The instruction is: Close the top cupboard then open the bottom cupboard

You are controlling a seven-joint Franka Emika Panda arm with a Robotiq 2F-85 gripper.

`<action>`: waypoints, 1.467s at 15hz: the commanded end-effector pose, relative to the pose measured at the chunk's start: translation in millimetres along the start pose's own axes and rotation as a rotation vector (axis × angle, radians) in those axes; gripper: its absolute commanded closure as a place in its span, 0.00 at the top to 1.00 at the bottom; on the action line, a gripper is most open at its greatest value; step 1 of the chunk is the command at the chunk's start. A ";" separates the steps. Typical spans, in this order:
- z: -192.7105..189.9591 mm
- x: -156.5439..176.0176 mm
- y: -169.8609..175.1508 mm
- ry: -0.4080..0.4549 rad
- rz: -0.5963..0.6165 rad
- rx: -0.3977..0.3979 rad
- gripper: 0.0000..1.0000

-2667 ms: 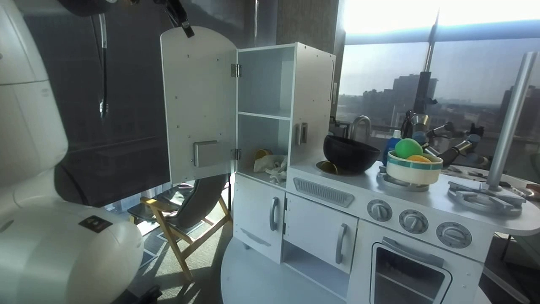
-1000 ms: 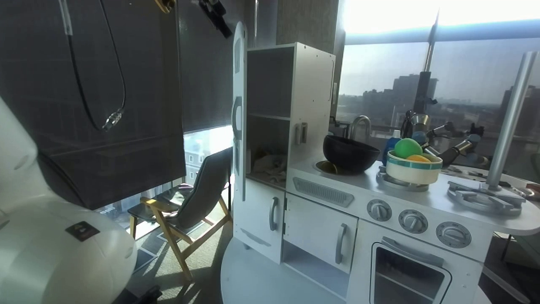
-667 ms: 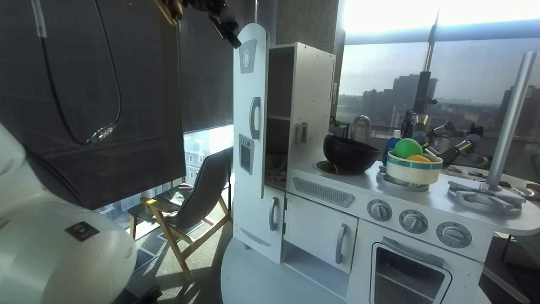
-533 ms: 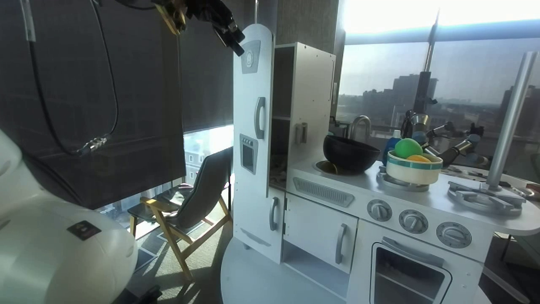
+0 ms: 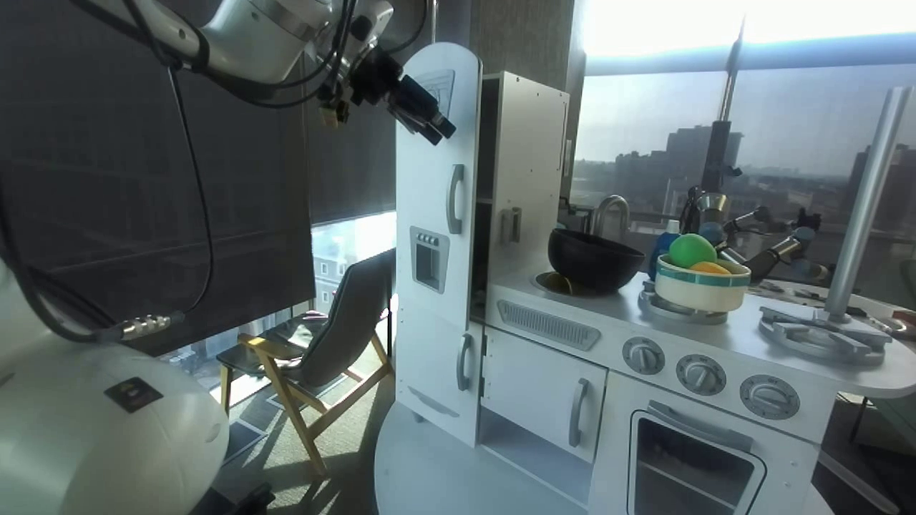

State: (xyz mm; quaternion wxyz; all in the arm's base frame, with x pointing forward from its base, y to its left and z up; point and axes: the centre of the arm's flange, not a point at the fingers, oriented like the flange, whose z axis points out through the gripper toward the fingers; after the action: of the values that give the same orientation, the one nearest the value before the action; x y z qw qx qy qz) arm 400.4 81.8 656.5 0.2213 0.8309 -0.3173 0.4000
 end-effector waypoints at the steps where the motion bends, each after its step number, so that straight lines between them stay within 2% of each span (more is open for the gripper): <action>1: 31.9 -16.4 8.3 0.086 0.041 0.102 1.00; 5: 55.2 -33.6 -6.1 0.113 0.034 0.188 1.00; 11: 70.8 -44.2 -8.8 0.120 0.033 0.239 1.00; 19: 82.8 -53.6 -25.2 0.074 0.002 0.304 1.00; 22: 86.4 -68.3 -18.4 0.009 -0.009 0.310 1.00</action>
State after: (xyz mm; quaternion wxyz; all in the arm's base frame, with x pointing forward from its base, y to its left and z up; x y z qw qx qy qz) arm 433.5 67.9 556.1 0.1148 0.8447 -0.2506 0.4588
